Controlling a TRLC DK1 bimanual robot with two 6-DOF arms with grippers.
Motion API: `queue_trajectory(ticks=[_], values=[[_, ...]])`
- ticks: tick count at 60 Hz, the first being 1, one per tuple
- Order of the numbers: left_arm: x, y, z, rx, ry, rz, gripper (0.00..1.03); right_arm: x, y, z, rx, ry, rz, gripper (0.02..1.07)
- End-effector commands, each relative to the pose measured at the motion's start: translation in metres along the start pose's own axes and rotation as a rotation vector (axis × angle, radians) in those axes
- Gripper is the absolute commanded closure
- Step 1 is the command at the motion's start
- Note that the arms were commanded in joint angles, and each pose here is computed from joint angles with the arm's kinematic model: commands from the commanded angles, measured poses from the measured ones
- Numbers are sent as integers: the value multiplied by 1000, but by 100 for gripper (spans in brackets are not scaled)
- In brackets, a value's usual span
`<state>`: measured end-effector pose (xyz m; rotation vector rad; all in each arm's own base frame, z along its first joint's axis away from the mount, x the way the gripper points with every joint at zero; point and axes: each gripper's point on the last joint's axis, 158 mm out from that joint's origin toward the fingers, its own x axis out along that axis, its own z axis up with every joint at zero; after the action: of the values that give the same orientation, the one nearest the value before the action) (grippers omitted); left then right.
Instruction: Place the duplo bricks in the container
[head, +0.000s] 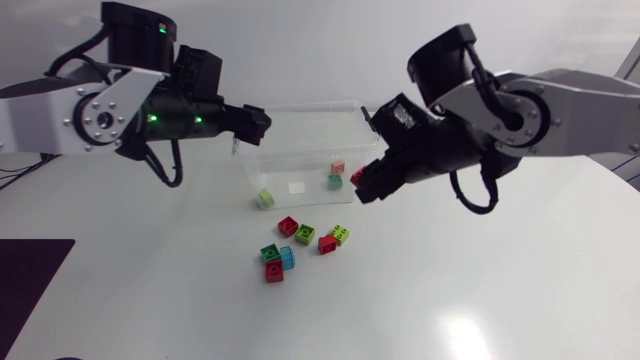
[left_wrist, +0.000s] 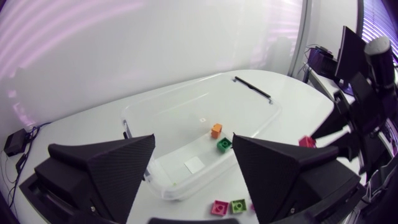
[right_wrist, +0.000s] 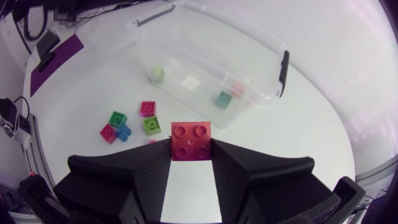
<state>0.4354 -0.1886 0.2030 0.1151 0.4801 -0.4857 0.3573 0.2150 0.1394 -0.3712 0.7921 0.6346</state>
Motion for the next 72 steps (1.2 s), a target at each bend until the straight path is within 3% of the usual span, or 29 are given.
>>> queue_trajectory(ticks=[1,26,45,51,59,62,72], values=[[-19,-8,-16,23,26,-32,14,-6,-15,25,55,-56,-34,72],[-47,-60,-144,169,283,-223,18,25,-60,97,145,-187,-128,72],[-36,-90,-199,177,435,-306,18,67,-80,117,149,-197,-184,70],[-27,-92,-211,187,459,-315,18,82,-85,119,150,-183,-197,53],[-15,-70,-219,211,465,-285,18,91,-87,115,152,-165,-208,13],[-14,-59,-221,223,466,-270,18,87,-87,113,152,-162,-208,8],[-15,-25,-239,268,499,-236,18,69,-83,98,147,-154,-210,7]])
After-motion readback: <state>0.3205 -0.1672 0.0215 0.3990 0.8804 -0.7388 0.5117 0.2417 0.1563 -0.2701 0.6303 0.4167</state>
